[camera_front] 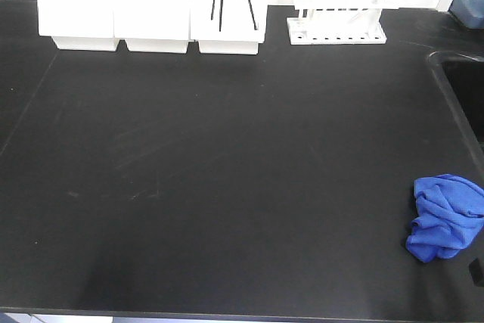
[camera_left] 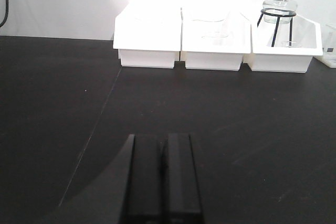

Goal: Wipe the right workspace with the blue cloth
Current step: 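Move the right gripper toward the blue cloth beside the sink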

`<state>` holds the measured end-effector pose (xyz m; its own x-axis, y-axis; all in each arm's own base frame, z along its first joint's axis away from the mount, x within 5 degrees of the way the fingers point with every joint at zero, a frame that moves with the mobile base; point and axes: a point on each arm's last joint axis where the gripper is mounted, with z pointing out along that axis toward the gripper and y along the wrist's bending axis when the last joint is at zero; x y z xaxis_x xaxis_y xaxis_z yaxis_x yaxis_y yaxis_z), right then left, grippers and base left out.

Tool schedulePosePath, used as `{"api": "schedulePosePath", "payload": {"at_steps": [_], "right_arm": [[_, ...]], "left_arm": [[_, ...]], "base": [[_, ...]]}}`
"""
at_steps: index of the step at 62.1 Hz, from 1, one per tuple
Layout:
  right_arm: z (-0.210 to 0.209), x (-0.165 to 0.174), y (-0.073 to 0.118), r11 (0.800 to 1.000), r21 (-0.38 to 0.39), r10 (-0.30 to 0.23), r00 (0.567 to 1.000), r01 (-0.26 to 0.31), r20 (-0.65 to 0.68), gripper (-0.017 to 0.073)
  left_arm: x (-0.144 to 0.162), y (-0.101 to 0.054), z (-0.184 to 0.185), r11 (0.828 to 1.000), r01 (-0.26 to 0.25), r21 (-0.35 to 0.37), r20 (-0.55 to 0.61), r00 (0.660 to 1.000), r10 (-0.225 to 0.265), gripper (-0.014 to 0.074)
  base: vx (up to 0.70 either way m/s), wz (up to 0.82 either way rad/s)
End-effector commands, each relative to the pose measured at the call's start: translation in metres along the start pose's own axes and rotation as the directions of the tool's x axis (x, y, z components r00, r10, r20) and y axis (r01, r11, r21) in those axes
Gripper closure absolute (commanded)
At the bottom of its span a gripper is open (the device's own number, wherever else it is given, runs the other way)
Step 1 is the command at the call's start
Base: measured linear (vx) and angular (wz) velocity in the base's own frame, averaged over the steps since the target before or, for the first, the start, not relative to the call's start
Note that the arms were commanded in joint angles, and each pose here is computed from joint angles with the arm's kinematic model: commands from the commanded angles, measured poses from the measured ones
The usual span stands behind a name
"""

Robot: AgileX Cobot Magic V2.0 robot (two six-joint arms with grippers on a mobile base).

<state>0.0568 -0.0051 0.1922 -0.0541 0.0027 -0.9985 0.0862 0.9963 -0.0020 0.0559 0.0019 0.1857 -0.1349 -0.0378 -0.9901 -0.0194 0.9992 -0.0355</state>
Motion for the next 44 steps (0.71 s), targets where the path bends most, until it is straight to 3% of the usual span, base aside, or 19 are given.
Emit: {"api": "schedulePosePath", "payload": {"at_steps": [1, 44], "right_arm": [[0.0000, -0.0021, 0.0000, 1.000, 0.003, -0.011, 0.997, 0.011, 0.073, 0.0564], [0.0000, -0.0021, 0.0000, 1.000, 0.003, -0.011, 0.997, 0.011, 0.073, 0.0564]], "left_arm": [[0.0023, -0.0007, 0.0009, 1.000, 0.007, 0.010, 0.065, 0.998, -0.008, 0.0599], [0.0023, -0.0007, 0.0009, 1.000, 0.007, 0.010, 0.065, 0.998, -0.008, 0.0599]], "base": [[0.00, 0.00], [0.00, 0.00]]}}
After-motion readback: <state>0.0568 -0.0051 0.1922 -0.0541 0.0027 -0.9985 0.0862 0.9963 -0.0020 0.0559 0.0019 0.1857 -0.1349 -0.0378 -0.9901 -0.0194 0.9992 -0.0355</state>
